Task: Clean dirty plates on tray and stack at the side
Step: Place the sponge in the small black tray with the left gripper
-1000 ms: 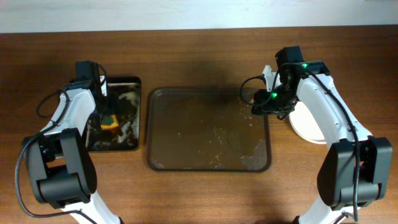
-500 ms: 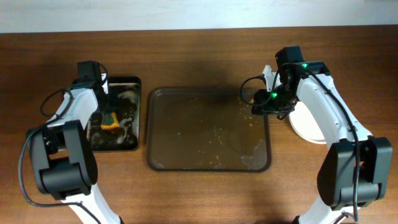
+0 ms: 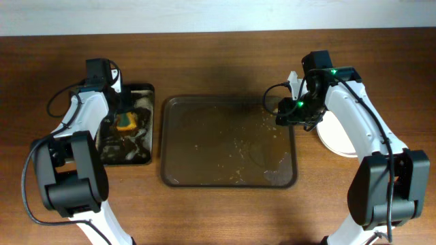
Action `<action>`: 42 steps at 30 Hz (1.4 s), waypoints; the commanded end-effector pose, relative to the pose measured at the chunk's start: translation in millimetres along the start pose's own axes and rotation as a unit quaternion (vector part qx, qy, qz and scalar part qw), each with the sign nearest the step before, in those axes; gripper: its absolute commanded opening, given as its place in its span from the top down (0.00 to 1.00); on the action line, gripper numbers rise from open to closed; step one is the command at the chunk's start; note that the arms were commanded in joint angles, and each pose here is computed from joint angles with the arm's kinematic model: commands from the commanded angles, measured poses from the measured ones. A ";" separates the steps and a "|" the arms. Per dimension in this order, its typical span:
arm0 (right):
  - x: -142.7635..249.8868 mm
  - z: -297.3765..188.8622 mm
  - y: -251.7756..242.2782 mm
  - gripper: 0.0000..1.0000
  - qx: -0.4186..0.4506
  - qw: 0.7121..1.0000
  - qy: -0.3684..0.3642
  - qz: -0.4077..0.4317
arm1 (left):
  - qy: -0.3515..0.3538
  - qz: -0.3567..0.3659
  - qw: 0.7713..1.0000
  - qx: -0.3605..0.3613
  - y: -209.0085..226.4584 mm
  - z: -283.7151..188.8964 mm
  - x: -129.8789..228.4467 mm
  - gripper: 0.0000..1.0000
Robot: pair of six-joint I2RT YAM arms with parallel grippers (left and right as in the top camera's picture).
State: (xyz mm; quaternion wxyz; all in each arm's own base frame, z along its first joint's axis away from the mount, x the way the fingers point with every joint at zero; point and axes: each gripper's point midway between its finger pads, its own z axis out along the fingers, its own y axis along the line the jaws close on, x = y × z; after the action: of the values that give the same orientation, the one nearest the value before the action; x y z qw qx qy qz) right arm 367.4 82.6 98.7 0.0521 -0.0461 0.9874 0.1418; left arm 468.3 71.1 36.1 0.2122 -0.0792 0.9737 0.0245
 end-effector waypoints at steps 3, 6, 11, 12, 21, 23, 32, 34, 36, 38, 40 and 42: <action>0.9 -2.9 2.4 0.47 -0.001 1.000 -0.004 -0.005 | -0.009 0.005 1.000 0.010 -4.1 -20.9 -8.1 0.14; 0.8 -2.9 1.9 0.47 0.000 1.000 -0.005 -0.005 | 0.011 0.010 1.000 0.013 -9.3 -21.3 1.8 0.54; 0.8 -2.9 1.8 0.47 0.001 1.000 -0.005 -0.005 | 0.024 0.021 0.999 0.017 -19.5 -21.9 8.6 1.00; 0.8 -2.9 1.9 0.48 0.000 1.000 -0.005 -0.005 | 0.024 0.021 0.999 0.017 -19.6 -21.8 8.7 1.00; 2.0 -2.9 1.9 0.47 0.001 1.000 -0.002 -0.004 | 0.066 0.022 0.998 0.000 -12.2 -4.2 48.0 0.98; 2.6 -2.9 1.9 0.48 0.001 1.000 -0.001 -0.004 | 0.074 0.025 0.996 -0.030 -1.7 0.8 58.7 0.95; 2.8 -2.9 1.8 0.48 0.001 1.000 -0.001 -0.004 | 0.075 0.026 0.996 -0.047 4.3 -2.5 58.4 0.52; 2.8 -2.9 1.8 0.48 0.001 1.000 -0.001 -0.004 | 0.067 0.025 0.996 -0.045 3.6 -11.6 50.1 0.47; 2.8 -2.9 1.8 0.48 0.001 1.000 -0.001 -0.004 | 0.047 0.024 0.998 -0.044 2.7 -24.1 37.8 0.45; 2.7 -3.0 1.6 0.48 0.001 1.000 -0.001 -0.003 | 0.020 0.022 0.999 -0.026 -3.1 -41.7 24.2 0.43; 2.6 -3.0 1.6 0.47 0.001 1.000 -0.001 -0.003 | 0.000 0.021 1.000 -0.003 -10.7 -55.8 16.2 0.42; 2.3 -3.1 1.6 0.48 0.001 1.000 -0.002 -0.004 | -0.013 0.021 0.999 0.021 -19.2 -66.3 11.1 0.41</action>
State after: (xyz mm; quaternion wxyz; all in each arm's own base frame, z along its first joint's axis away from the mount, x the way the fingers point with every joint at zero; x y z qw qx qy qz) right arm 366.5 82.5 98.6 0.0502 -0.0460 0.9876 0.1417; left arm 421.7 61.2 48.9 0.1704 -0.0687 0.9817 0.0511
